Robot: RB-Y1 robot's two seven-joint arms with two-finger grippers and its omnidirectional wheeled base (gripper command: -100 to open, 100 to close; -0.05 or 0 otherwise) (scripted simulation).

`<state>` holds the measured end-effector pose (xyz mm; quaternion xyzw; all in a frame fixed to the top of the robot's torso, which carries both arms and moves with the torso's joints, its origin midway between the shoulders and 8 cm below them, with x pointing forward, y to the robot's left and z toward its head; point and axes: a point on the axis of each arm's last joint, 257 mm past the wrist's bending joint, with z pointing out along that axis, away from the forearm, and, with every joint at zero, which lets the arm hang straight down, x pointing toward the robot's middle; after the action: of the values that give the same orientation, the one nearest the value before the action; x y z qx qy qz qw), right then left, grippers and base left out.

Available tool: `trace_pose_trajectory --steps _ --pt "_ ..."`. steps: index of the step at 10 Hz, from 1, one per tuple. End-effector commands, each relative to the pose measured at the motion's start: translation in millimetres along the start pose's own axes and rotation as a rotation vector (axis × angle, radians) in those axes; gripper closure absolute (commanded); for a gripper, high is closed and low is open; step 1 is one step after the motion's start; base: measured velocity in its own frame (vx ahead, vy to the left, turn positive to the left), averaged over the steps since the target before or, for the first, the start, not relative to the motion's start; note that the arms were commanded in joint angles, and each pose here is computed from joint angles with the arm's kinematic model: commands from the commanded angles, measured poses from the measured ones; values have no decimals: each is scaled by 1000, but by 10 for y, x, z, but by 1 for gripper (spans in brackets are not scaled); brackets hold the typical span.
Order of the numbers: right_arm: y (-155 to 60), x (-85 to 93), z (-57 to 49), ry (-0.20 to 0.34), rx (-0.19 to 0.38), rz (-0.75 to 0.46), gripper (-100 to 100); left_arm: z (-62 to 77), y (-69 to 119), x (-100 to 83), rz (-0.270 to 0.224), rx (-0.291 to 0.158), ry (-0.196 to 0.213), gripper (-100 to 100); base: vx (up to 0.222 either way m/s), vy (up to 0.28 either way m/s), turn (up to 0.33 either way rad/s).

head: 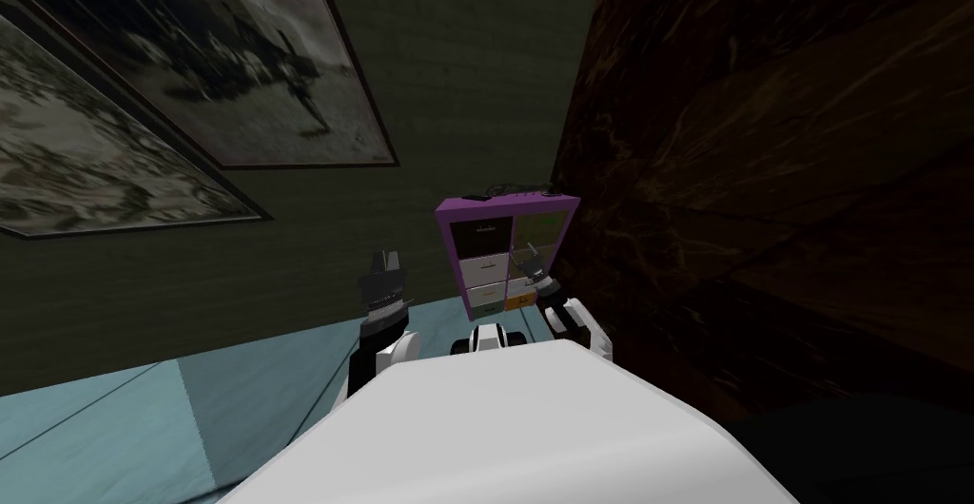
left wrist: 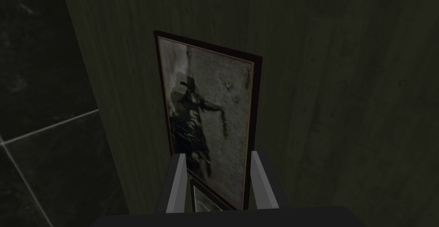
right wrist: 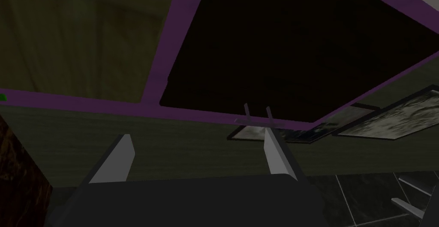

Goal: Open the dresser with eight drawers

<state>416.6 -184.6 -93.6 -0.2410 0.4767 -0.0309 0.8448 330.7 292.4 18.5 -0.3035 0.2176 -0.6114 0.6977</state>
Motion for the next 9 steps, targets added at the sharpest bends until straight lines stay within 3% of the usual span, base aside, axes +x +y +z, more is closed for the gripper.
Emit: trace_pose_trajectory --steps 1,2,4,5,7,8,9 --pt "64 129 -13 27 -26 -106 -100 0 0 0 0 0 0 0 -20 51 -63" --pt "126 254 -30 51 -51 -160 -100 0 0 0 0 0 0 0 -28 70 -115" --pt "126 254 -30 50 -52 -206 -100 0 0 0 0 0 0 0 -9 42 -22" --pt "187 378 -51 71 -78 -262 -100 0 0 0 0 0 0 0 -2 43 -100" --pt "187 378 -51 70 -79 -298 -100 0 0 0 0 0 0 0 -4 33 -28" --pt "246 499 -78 90 -105 -356 -100 0 0 0 0 0 0 0 6 34 -115" --pt "246 499 -78 89 -106 -379 -100 0 0 0 0 0 0 0 -2 38 -53"
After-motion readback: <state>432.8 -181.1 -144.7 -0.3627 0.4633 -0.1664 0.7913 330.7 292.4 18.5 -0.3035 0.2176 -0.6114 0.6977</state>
